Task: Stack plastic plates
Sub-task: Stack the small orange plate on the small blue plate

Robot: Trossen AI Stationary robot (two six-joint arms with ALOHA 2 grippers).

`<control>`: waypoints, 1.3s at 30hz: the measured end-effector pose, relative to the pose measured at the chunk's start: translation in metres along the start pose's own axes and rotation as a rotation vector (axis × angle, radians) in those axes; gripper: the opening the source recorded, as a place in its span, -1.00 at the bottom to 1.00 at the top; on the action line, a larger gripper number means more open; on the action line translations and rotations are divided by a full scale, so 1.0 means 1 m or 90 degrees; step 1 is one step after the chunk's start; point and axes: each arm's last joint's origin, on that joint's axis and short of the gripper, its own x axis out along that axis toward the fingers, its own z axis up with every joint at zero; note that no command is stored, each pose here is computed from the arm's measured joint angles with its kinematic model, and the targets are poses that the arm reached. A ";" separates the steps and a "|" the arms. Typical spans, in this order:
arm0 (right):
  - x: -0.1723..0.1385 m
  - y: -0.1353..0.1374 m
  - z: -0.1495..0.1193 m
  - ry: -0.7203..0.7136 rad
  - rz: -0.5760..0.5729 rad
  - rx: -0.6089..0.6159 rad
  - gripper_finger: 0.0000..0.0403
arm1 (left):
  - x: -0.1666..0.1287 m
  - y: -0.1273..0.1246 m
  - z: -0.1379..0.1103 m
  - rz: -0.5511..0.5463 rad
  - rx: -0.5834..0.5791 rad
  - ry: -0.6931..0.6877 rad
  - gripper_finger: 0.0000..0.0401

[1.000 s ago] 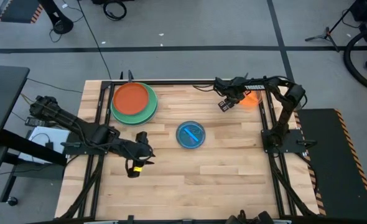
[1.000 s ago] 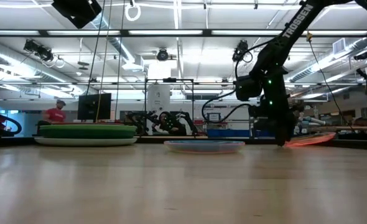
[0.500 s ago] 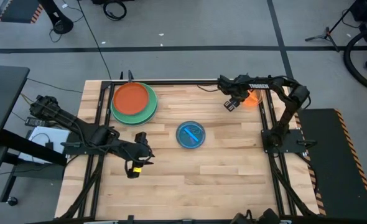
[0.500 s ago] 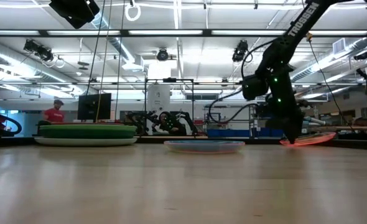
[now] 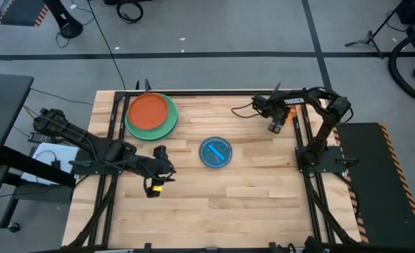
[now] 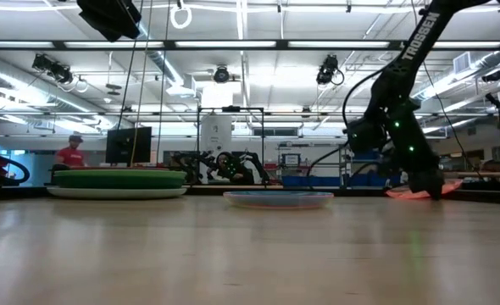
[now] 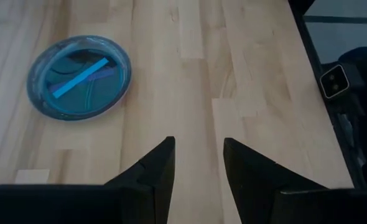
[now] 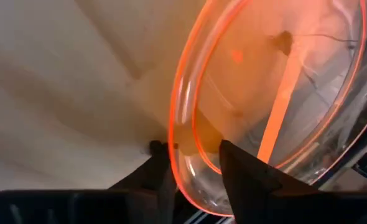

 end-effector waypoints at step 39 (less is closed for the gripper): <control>-0.183 0.219 -0.077 -0.728 -0.153 -0.705 -0.98 | 0.007 -0.020 -0.008 0.032 -0.014 -0.075 -0.28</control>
